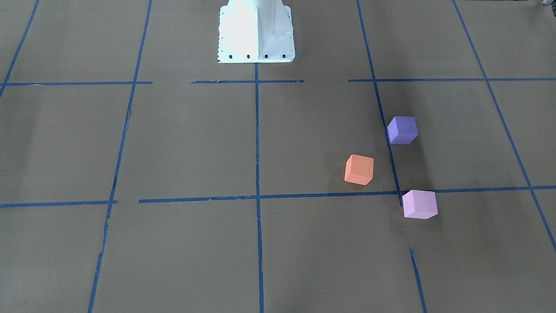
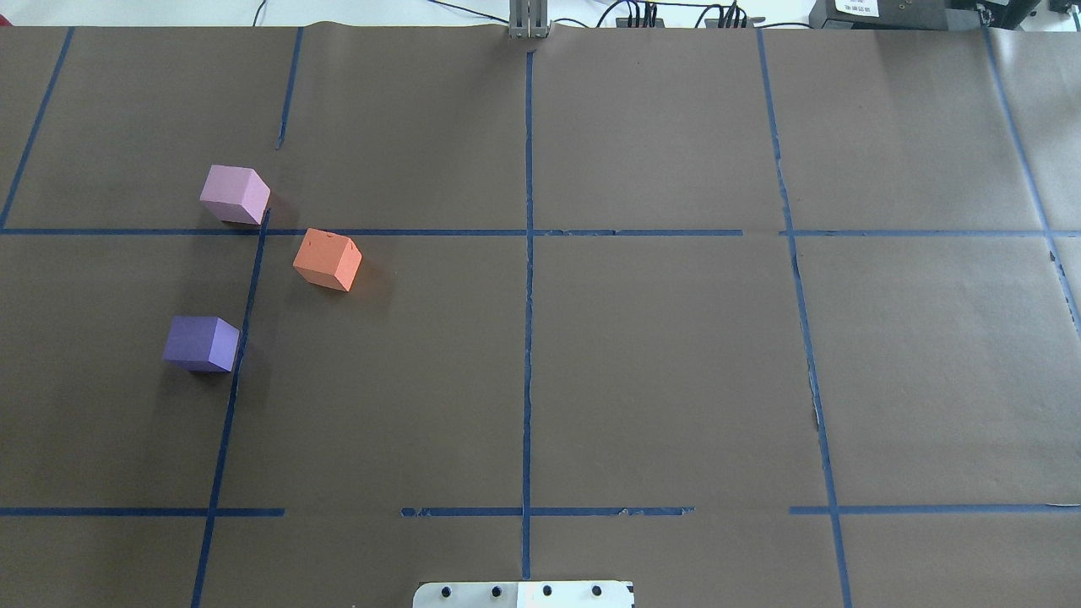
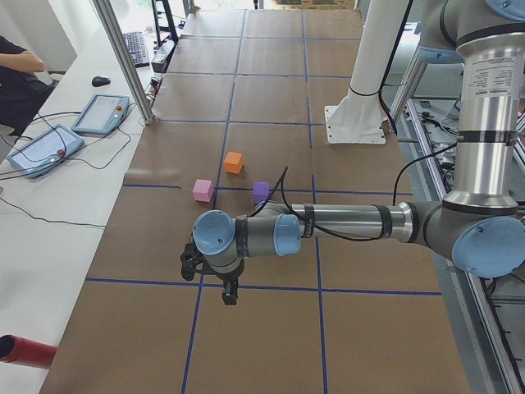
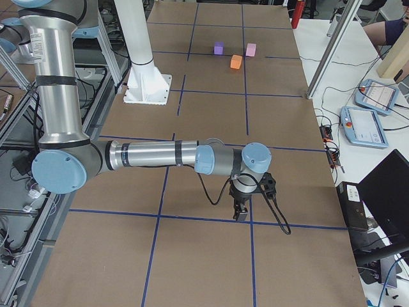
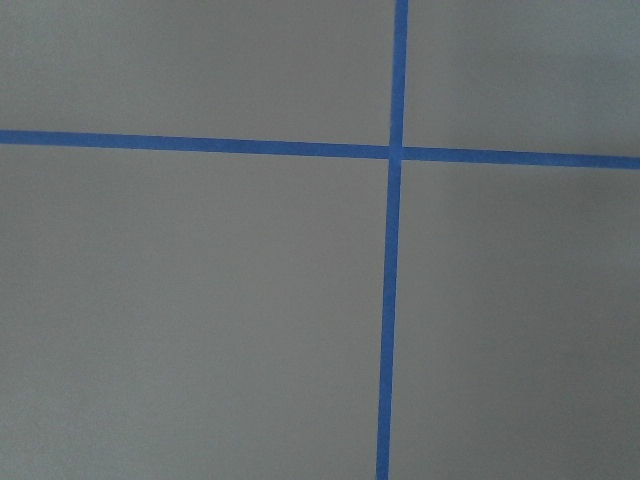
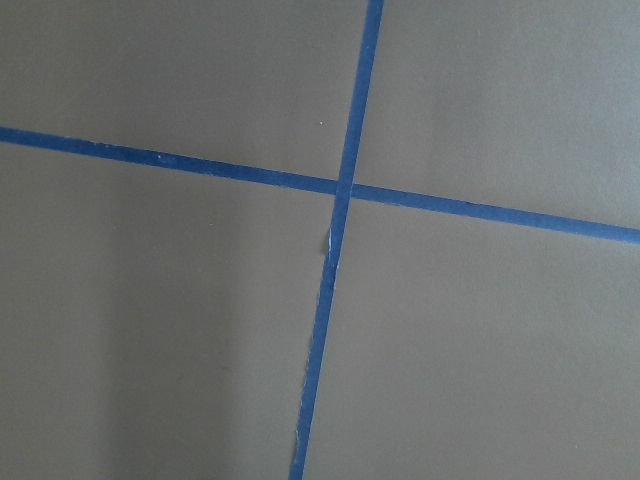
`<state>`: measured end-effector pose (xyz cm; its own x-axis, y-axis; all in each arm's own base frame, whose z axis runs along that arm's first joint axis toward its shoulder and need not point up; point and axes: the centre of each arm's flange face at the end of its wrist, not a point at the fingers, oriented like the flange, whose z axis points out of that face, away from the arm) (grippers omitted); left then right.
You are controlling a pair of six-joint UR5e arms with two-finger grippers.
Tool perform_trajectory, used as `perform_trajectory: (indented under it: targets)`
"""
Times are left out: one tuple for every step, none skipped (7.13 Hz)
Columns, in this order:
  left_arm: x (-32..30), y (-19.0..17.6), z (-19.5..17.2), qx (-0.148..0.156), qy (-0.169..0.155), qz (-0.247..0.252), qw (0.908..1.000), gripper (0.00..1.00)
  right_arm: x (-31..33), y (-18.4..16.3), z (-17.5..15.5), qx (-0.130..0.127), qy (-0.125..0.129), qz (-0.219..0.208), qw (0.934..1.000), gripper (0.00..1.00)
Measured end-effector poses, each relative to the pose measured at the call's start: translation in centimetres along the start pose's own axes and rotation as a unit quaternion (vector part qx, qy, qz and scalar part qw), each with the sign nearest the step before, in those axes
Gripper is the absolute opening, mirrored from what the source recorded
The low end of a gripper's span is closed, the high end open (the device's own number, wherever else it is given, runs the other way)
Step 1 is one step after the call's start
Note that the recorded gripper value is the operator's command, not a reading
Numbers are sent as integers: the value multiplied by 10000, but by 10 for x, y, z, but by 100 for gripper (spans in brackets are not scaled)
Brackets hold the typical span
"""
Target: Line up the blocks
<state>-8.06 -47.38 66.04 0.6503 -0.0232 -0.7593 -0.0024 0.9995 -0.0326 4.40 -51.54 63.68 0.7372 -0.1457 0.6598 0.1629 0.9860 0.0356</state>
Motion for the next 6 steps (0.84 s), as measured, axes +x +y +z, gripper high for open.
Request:
perform_trajectory:
  targets:
    - [1, 0, 1, -14, 7, 6, 10000, 100, 0, 0, 0, 0, 0, 0, 10000, 100]
    - [0, 2, 3, -24, 9, 16, 10000, 100, 0, 0, 0, 0, 0, 0, 10000, 100]
    - [0, 2, 4, -26, 1, 43, 10000, 100, 0, 0, 0, 0, 0, 0, 10000, 100]
    - [3, 1, 5, -16, -13, 107, 9999, 100, 0, 0, 0, 0, 0, 0, 10000, 100]
    - [10, -3, 10, -41, -28, 234, 9997, 100, 0, 0, 0, 0, 0, 0, 10000, 100]
    - [23, -8, 21, -123, -37, 398, 9991, 100, 0, 0, 0, 0, 0, 0, 10000, 100]
